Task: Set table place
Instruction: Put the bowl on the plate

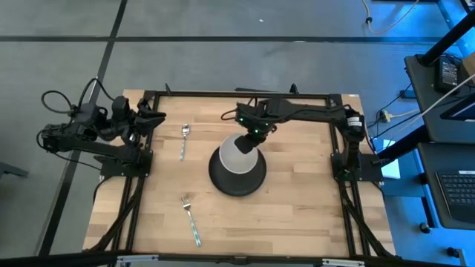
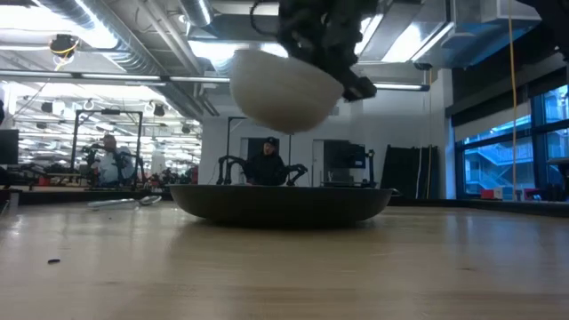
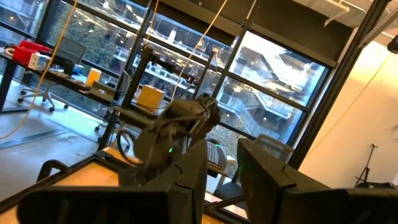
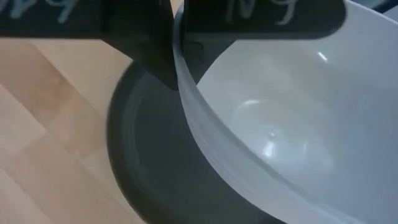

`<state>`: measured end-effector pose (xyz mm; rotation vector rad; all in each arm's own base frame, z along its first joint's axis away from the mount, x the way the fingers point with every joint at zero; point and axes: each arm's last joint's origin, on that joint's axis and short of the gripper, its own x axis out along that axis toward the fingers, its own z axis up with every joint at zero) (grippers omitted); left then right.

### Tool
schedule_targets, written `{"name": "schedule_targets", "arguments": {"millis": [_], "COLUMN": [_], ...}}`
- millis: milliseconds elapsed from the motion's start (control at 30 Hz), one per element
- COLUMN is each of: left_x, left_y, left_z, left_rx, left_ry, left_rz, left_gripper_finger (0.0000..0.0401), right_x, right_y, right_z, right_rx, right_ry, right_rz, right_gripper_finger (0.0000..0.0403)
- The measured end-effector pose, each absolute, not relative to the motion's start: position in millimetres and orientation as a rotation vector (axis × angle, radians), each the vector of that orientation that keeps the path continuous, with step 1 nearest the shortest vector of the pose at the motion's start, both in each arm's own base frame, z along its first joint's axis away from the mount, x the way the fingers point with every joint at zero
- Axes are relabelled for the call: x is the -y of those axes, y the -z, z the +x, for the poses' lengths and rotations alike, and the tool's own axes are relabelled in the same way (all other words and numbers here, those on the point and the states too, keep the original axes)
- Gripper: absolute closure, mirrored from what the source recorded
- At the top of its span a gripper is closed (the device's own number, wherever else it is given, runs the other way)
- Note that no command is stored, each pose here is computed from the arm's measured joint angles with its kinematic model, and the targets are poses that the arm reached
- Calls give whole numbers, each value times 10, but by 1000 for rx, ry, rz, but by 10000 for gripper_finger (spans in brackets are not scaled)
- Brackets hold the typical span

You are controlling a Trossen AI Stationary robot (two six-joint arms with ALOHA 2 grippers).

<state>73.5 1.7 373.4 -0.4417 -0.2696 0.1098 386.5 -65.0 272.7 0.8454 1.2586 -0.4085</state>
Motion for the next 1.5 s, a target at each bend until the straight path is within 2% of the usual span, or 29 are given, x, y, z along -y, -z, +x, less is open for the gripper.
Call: {"name": "schedule_targets", "arguments": {"millis": [933, 1200, 1500], "left_x": [-24, -30, -30], "left_y": [-3733, -3733, -3732], "left_z": [734, 733, 733], "left_rx": [273, 277, 277], "left_ry": [-135, -154, -154], "left_rz": [-444, -446, -446], "left_gripper_finger": [319, 319, 319], "right_x": [398, 407, 454], "right_y": [-2120, -2023, -2026], "right_z": [3726, 3804, 3814], "right_rx": [-1421, -1321, -1298], "right_ry": [454, 411, 420], "right_rz": [930, 964, 968], "right_gripper_finger": [395, 395, 395]}}
